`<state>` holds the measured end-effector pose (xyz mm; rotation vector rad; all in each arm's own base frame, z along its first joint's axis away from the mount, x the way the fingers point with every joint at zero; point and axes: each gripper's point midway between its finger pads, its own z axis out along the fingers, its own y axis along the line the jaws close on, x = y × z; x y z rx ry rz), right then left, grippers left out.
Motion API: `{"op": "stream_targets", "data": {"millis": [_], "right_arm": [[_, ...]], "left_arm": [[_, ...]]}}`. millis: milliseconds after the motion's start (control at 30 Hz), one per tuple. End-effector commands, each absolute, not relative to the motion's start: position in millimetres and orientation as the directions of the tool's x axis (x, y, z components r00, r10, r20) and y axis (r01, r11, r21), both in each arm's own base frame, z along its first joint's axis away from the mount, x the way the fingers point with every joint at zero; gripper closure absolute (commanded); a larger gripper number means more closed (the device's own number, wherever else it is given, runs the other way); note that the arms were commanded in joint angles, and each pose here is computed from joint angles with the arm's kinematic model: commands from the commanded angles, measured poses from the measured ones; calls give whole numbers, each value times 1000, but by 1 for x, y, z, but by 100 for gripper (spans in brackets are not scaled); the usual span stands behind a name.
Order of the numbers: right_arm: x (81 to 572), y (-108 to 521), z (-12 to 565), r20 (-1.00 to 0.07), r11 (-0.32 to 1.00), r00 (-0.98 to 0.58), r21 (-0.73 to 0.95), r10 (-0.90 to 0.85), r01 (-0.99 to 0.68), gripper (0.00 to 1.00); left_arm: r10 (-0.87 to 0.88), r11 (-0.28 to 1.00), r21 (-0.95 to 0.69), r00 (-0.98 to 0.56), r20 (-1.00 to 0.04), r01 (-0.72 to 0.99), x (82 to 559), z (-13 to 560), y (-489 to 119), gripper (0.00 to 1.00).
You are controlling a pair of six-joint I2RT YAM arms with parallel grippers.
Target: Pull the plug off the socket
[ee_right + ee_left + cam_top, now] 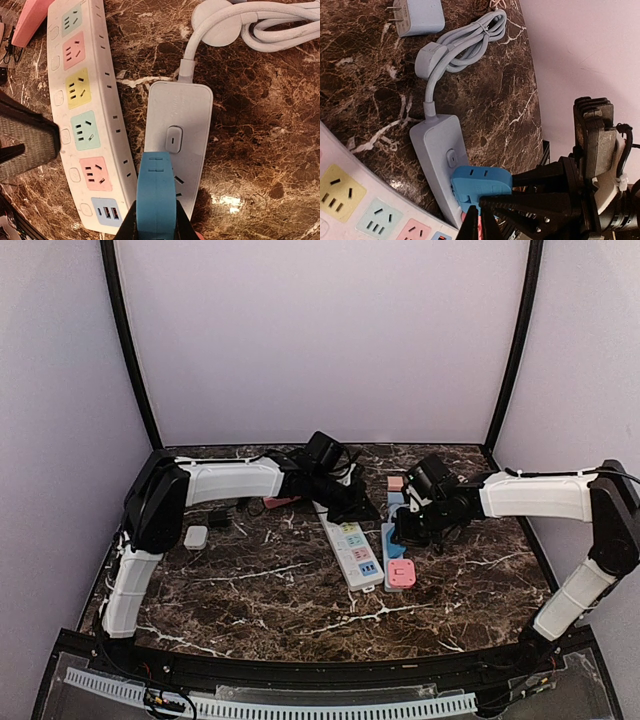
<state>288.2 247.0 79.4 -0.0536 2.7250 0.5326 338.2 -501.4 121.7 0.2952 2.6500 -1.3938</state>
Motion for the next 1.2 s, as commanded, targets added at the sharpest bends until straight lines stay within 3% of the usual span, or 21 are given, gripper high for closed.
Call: {"op": "stream_targets", "data": {"millis": [0,600,1167], "right_arm": [[291,259,86,-380,898,-925,414,23,-148,100],[247,256,74,-245,878,-969,469,27,-94,100],[255,259,59,-243,888,-970,450,19,-96,100]], "left_arm": [[138,509,-825,-969,-203,246,335,133,-521,96],[167,553,-809,-977,-130,202,321,91,-528,96],[140,602,-778,-983,-122,182,332,66,-533,96]]}}
